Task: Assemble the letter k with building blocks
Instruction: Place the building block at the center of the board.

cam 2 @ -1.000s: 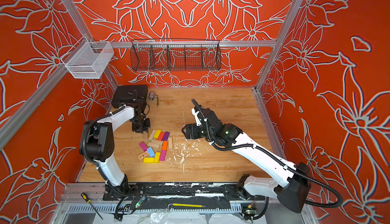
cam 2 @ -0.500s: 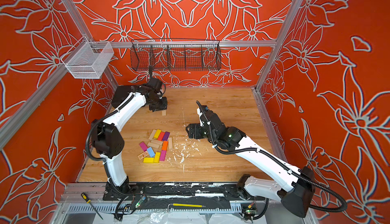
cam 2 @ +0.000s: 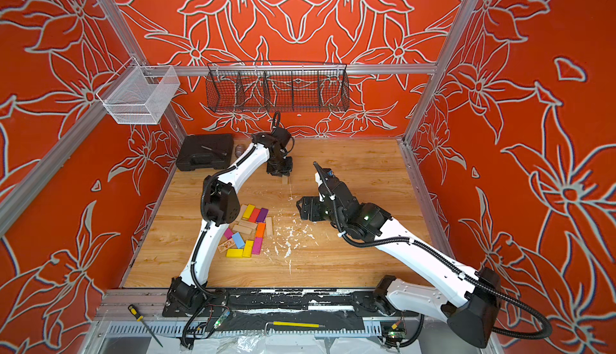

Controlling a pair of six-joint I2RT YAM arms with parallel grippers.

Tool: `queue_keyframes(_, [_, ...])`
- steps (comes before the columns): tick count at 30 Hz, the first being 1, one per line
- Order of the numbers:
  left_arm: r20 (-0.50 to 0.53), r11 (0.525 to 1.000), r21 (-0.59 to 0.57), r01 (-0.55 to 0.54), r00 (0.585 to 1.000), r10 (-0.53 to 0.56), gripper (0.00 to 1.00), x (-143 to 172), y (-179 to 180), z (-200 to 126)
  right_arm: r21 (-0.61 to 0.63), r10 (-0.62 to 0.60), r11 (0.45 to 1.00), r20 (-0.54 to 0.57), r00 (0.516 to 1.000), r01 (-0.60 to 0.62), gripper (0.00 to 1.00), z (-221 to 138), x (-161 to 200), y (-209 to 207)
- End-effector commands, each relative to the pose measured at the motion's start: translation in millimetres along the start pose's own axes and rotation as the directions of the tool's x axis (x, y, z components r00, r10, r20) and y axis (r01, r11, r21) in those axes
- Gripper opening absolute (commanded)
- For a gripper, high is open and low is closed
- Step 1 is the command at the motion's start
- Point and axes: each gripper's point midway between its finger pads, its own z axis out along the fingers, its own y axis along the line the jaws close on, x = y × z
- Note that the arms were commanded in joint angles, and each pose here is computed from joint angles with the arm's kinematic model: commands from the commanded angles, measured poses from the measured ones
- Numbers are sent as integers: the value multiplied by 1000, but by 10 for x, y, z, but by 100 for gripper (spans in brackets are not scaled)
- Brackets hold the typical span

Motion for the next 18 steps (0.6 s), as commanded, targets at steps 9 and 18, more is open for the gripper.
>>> queue_keyframes(9, [-32,998,-46,42,999,-43,13,35,104,295,30,25,999,-2,1000,-25,86,25,61,-84])
queue_keyframes(18, [-31,994,-104,35,999,-39,15,38,224,405,36,26,999,-8,1000,-25,86,42,75,-95])
